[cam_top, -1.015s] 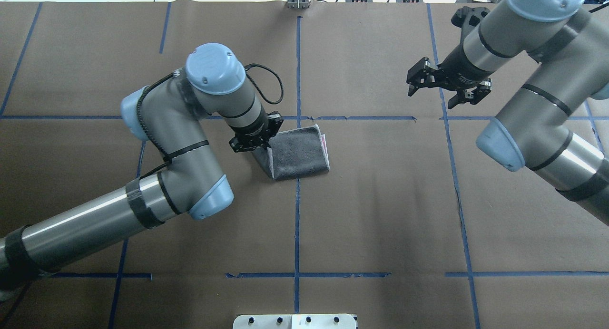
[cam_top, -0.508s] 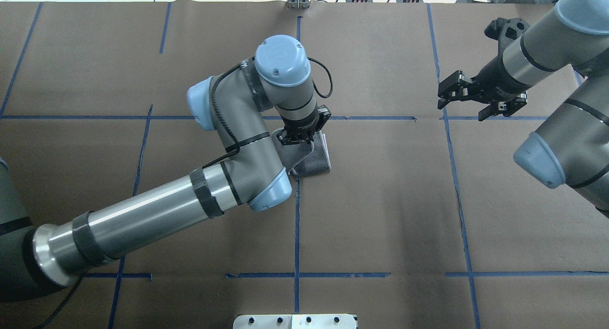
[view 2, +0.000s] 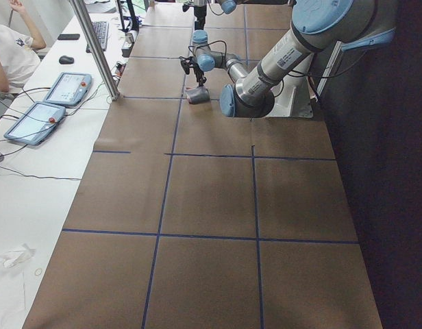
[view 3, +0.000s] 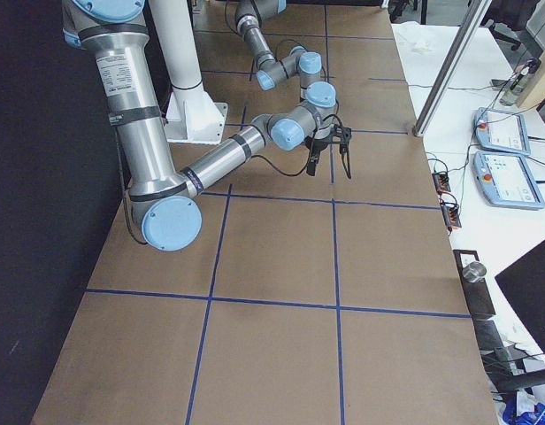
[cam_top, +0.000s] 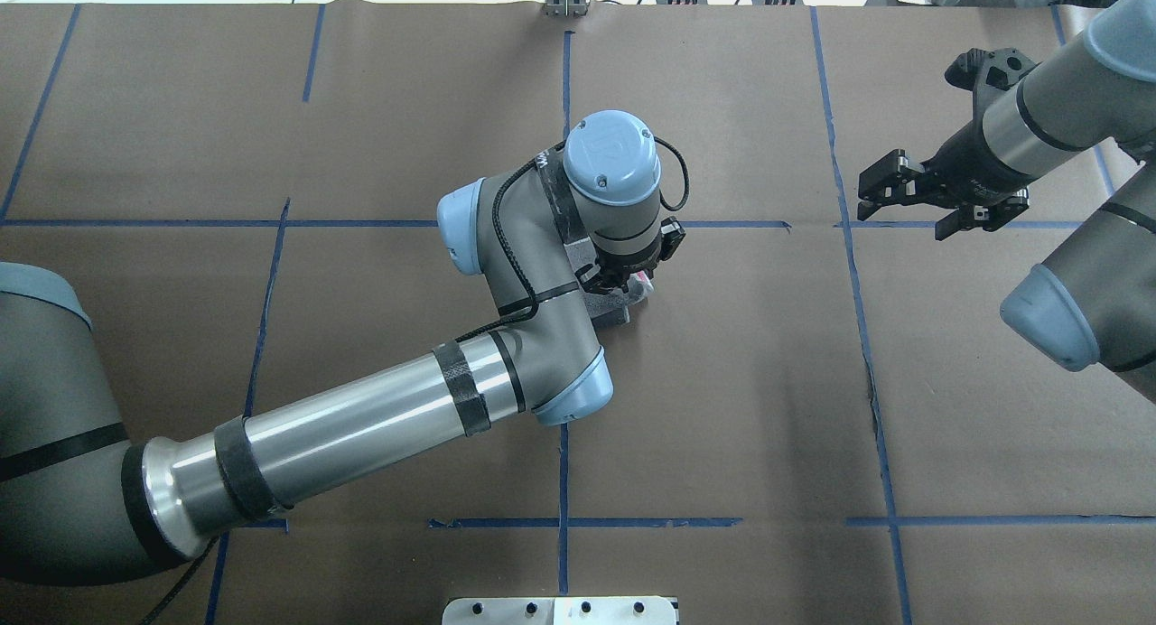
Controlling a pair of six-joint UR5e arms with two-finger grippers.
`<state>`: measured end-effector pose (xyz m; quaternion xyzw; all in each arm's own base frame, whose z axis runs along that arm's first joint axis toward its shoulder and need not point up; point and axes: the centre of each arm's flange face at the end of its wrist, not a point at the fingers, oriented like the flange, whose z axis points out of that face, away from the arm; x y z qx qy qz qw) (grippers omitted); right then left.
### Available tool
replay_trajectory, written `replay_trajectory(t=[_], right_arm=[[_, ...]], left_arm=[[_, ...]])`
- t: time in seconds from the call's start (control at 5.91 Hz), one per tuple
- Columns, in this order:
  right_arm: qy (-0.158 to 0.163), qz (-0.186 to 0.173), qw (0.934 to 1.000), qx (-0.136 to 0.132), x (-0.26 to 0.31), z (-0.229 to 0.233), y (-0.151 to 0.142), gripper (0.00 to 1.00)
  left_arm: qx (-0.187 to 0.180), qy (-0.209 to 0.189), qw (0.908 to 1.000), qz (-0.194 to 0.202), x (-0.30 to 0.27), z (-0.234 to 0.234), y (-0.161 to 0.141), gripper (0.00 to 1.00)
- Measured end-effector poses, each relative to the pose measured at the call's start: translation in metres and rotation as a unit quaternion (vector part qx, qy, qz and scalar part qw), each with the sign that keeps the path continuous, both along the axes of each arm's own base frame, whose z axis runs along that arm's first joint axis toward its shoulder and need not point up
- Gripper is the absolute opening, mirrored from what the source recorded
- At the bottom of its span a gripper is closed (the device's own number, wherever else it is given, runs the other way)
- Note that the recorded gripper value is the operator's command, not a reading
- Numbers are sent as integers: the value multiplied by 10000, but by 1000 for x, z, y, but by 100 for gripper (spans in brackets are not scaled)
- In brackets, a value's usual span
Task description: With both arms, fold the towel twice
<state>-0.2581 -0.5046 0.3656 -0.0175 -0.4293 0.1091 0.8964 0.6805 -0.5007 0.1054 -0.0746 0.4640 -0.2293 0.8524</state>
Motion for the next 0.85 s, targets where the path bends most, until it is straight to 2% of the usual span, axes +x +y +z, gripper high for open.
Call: replay_trajectory(t=[0.34, 0.51, 0.68, 0.85], right_arm=[[31, -20, 10000, 72, 10, 6, -1, 100], [84, -72, 9997, 216, 28, 16, 0, 100], [209, -205, 9984, 485, 58, 34, 3, 100], [397, -408, 9952, 793, 95, 62, 7, 100]], left_arm=[[102, 206, 9997, -16, -24, -4, 4, 100], [27, 304, 9995, -2, -60, 17, -1, 100], [-149, 384, 9991, 76, -118, 47, -13, 100], [-116, 366, 9991, 206, -180, 79, -23, 100]])
